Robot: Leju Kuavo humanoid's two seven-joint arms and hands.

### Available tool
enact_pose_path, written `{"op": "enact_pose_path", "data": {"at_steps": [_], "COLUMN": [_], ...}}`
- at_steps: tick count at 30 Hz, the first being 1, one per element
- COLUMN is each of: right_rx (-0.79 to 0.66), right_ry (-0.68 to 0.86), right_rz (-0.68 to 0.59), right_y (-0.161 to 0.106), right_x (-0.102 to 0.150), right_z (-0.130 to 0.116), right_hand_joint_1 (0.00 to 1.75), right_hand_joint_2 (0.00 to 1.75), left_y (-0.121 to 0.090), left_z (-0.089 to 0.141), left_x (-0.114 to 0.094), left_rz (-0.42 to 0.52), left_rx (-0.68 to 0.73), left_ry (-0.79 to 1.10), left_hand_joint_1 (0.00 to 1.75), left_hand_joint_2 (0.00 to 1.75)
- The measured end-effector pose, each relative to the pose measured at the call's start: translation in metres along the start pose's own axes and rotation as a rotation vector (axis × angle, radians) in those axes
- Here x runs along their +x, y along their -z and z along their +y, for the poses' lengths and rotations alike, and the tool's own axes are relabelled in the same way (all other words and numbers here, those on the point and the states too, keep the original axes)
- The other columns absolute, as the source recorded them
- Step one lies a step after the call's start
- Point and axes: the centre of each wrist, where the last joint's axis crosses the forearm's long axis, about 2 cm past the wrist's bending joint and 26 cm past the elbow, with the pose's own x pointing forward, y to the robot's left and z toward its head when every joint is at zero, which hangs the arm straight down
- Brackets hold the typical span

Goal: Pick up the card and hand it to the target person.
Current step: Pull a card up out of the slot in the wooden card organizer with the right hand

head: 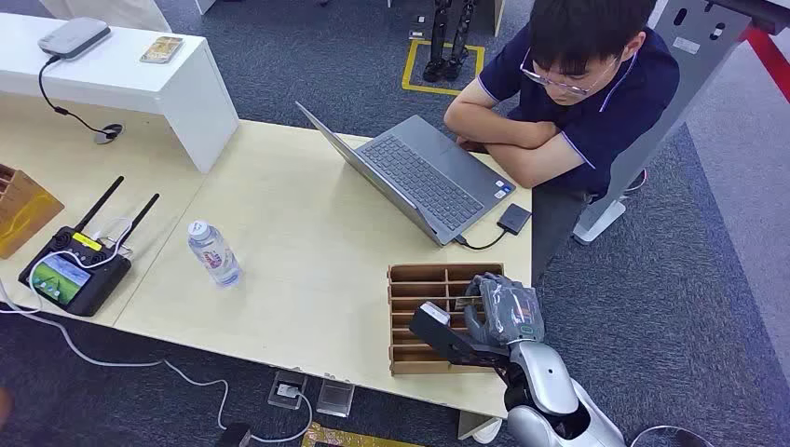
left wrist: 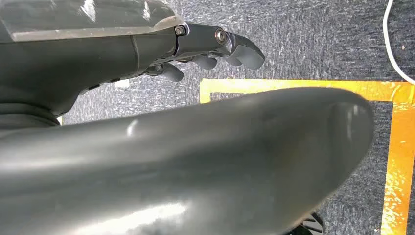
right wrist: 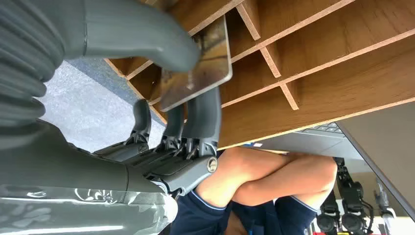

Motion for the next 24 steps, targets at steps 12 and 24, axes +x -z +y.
{"op": "enact_pose_path", "data": {"at_steps": [12, 24], "right_rx": [0.0, -0.119], "right_ry": [0.008, 0.12], "right_rz": [-0.013, -0.158], "right_y": [-0.001, -0.004], "right_x": [0.003, 0.012], "right_z": [-0.001, -0.078], "right_hand_joint_1": [1.45, 1.45], "right_hand_joint_2": [1.75, 1.75], "left_y": [0.0, 0.0], "left_z": [0.002, 0.003], "left_x": [0.0, 0.0], "left_rz": [-0.006, -0.007], "left_rx": [-0.025, -0.015], "left_ry": [-0.02, -0.028], "left_hand_joint_1": [0.0, 0.0], "left_hand_joint_2": [0.0, 0.0]}}
